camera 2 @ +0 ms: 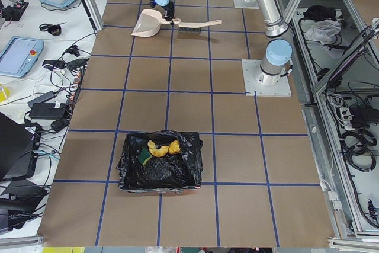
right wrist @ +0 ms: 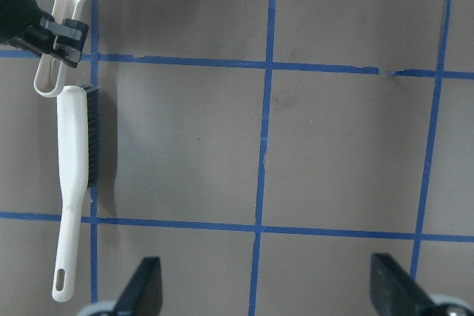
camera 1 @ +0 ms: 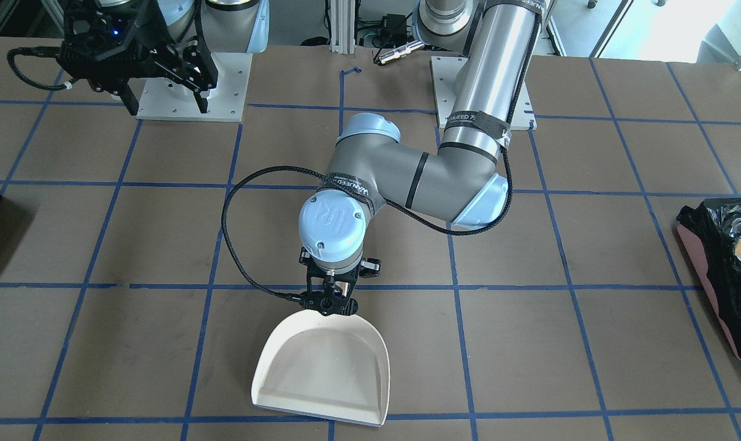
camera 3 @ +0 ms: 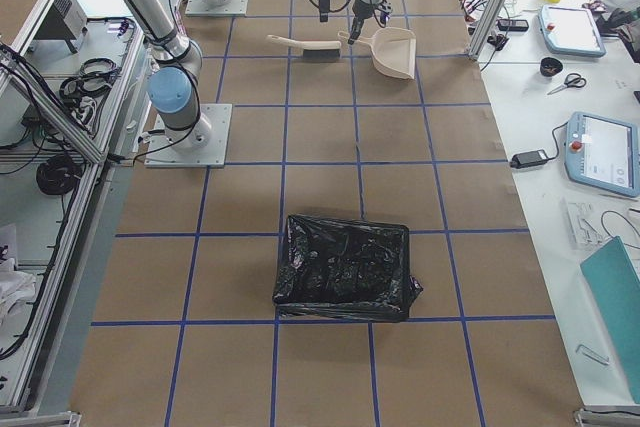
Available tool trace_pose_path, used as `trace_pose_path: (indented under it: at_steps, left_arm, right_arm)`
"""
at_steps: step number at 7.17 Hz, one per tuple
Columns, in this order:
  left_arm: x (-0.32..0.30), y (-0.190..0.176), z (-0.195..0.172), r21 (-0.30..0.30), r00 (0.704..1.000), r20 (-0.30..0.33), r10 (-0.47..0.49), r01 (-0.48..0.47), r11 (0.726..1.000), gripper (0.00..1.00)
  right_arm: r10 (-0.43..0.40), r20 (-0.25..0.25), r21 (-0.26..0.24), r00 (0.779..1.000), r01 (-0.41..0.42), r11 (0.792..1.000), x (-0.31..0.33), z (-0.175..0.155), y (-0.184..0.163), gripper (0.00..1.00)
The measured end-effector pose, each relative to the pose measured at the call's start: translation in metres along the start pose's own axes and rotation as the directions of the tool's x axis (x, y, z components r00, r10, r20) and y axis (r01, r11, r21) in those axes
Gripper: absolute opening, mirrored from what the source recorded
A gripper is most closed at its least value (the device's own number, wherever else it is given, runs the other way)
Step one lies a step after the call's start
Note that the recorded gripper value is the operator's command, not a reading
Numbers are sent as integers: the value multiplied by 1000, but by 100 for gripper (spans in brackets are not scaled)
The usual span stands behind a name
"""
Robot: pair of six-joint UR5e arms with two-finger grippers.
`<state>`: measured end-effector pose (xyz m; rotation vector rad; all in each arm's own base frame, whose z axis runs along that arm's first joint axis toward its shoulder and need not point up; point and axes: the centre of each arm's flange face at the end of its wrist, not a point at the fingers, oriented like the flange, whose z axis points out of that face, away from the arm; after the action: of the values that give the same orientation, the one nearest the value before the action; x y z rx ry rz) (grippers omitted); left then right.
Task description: Sweep and dump trash in nearest bin
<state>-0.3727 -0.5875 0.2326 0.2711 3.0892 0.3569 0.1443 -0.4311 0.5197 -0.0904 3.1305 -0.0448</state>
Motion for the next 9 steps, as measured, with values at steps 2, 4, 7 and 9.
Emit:
trace_pose_path:
  at_steps: [2, 4, 7, 9]
  left_arm:
    - [1, 0, -1, 1, 1000, 0, 0, 0, 1000, 75]
    - [1, 1, -3, 5, 1000, -2, -5, 5, 1000, 100]
    - [-4, 7, -28, 46, 1000, -1, -20, 20, 999, 100]
    - [-51, 11, -78, 121, 997, 19, -68, 66, 991, 100]
  right_arm:
    - [0, 1, 0, 1000, 0, 1000, 0, 0, 0, 100]
    - [0, 1, 1, 1000, 0, 1000, 0, 0, 0, 100]
    - [0, 2, 1, 1000, 0, 1000, 0, -1, 1, 100]
    - [0, 1, 1, 1000, 0, 1000, 0, -1, 1, 100]
